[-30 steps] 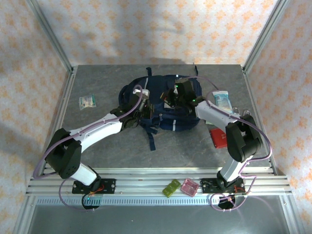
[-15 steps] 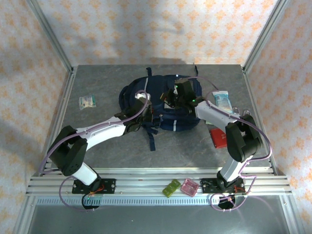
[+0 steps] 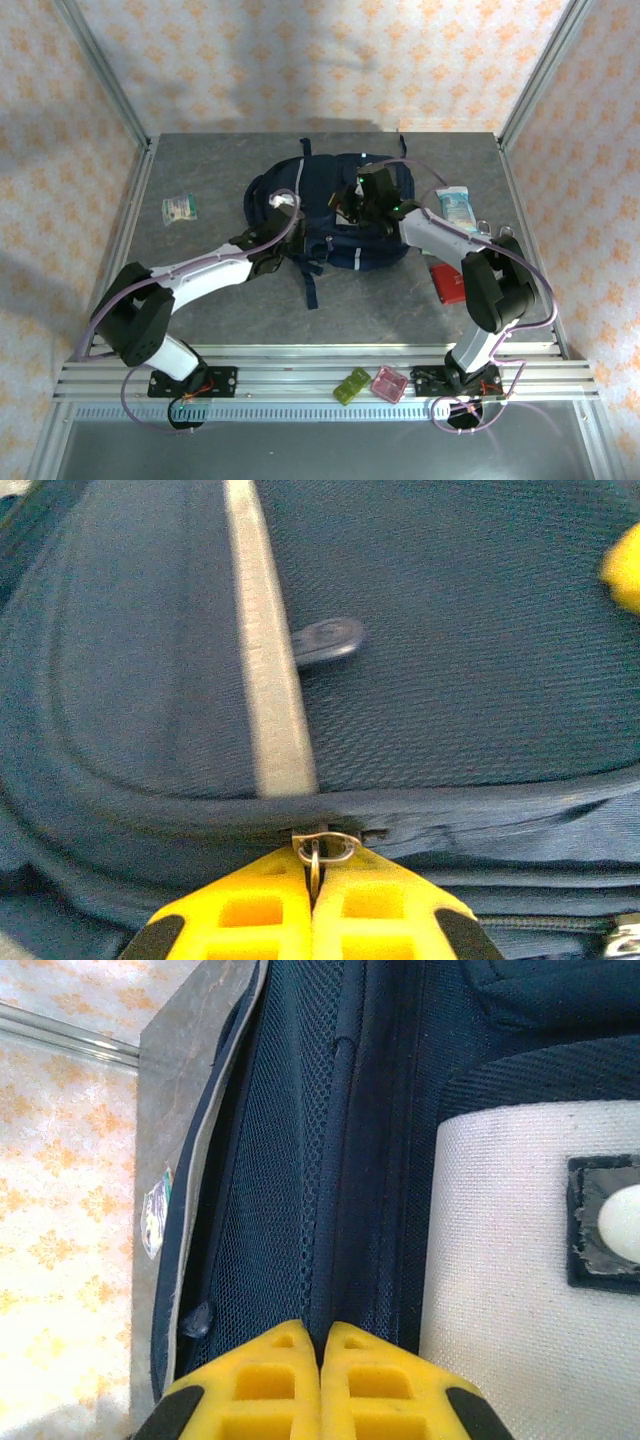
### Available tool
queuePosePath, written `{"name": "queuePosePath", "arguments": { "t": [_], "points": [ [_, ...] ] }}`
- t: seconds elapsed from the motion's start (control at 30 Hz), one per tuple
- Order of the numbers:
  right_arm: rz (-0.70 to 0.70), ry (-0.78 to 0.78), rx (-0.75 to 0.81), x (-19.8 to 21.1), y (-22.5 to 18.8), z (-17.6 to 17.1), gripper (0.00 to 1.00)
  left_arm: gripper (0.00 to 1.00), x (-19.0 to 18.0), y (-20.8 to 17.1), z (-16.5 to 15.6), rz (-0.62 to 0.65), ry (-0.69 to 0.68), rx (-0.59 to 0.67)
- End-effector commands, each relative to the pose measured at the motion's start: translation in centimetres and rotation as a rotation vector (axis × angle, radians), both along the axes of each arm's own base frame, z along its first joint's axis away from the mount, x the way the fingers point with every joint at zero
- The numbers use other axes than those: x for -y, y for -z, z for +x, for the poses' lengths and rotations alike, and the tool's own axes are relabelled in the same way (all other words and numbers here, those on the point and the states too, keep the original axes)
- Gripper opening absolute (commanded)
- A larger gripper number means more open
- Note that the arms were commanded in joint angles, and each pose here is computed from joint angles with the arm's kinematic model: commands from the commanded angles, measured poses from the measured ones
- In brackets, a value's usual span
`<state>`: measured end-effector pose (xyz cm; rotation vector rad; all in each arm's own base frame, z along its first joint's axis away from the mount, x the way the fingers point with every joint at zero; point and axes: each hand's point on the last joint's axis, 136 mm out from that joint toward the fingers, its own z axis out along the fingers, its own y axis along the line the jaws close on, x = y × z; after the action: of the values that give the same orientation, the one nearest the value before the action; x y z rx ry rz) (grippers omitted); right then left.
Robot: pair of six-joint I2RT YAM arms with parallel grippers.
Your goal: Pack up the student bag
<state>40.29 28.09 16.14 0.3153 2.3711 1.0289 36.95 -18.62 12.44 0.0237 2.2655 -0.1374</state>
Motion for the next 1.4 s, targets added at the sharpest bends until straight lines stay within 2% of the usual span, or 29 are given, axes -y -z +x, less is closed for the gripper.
{"name": "queuePosePath", "arguments": {
  "t": [0.0, 0.2, 0.53, 0.57, 0.63, 0.67, 0.83, 0.93, 1.1, 1.37],
  "points": [
    [0.049, 0.007, 0.138, 0.1, -4.4, 0.9, 0.0, 0.0, -4.9, 0.8, -0.6, 0.101, -0.118, -0.029],
    [0.004, 0.017, 0.131, 0.2, -3.5, 2.1, 0.0, 0.0, -2.7, 0.5, -1.3, 0.053, -0.028, -0.061],
    [-0.092, 0.067, 0.132, 2.0, -3.6, 6.8, 0.0, 0.0, 4.5, -0.6, -4.3, -0.093, 0.165, -0.078],
    [-0.093, 0.066, 0.129, 2.0, -3.7, 6.8, 0.07, 0.0, 4.9, -0.9, -4.3, -0.103, 0.169, -0.071],
    [-0.083, 0.066, 0.111, 2.2, -3.8, 6.0, 0.28, 0.0, 5.5, -1.3, -4.1, -0.122, 0.171, -0.066],
    [-0.076, 0.068, 0.096, 2.3, -3.6, 5.5, 0.33, 0.0, 5.7, -1.4, -4.0, -0.127, 0.169, -0.066],
    [-0.024, 0.074, 0.039, 3.2, -3.3, 1.3, 0.46, 0.0, 6.8, -1.8, -3.6, -0.134, 0.176, -0.06],
    [-0.027, 0.072, -0.006, 3.6, -2.7, -0.9, 0.49, 0.0, 7.1, -1.7, -3.5, -0.134, 0.18, -0.062],
    [0.011, 0.043, -0.098, 2.5, -1.0, -3.7, 0.46, 0.0, 7.1, -1.7, -3.4, -0.121, 0.178, -0.064],
    [0.035, 0.025, -0.143, 0.0, 0.7, -3.6, 0.46, 0.0, 7.3, -1.8, -3.4, -0.098, 0.179, -0.063]
  ]
}}
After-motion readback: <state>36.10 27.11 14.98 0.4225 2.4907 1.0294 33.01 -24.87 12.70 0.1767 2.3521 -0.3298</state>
